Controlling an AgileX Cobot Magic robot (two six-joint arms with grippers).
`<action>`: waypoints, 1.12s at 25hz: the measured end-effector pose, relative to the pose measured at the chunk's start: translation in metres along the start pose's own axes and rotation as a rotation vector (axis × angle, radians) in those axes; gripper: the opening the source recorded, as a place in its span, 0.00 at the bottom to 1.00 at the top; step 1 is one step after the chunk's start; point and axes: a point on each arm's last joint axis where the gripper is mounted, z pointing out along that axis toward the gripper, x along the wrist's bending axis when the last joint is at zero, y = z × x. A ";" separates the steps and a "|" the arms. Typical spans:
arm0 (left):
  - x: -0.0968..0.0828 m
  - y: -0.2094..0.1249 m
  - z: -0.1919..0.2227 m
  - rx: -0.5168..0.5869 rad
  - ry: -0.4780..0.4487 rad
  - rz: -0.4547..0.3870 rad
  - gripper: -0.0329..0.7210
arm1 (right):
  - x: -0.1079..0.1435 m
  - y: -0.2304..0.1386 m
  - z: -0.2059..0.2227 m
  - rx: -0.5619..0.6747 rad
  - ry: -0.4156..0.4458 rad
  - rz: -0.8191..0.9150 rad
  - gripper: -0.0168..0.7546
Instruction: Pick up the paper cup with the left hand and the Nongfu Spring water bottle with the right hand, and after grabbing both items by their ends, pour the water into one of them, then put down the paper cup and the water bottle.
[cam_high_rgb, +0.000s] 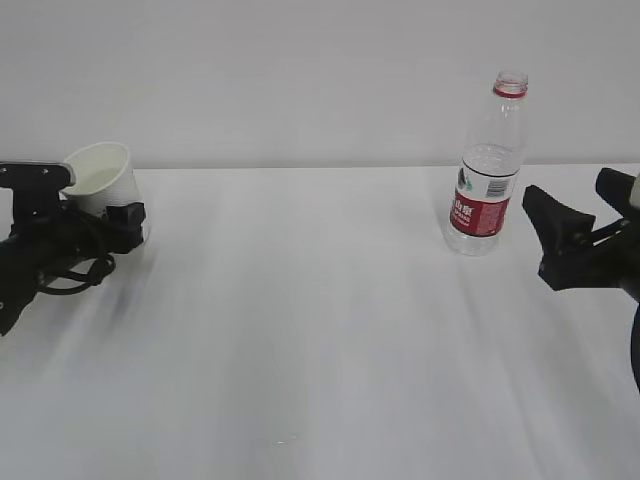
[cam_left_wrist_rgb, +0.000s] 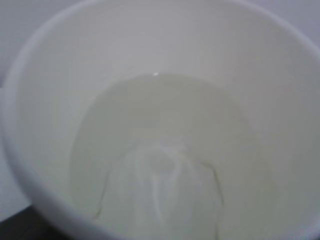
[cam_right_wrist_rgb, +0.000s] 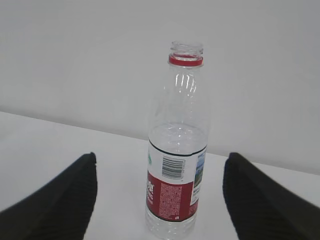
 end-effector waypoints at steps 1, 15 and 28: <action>0.000 -0.001 0.001 -0.004 -0.001 0.000 0.76 | 0.000 0.000 0.000 0.000 0.000 0.000 0.78; 0.001 -0.009 0.005 -0.005 0.000 0.000 0.90 | 0.001 0.000 0.000 -0.001 0.006 -0.003 0.78; 0.000 -0.011 -0.020 0.058 0.006 -0.003 0.93 | 0.001 0.000 0.000 -0.001 0.011 -0.005 0.78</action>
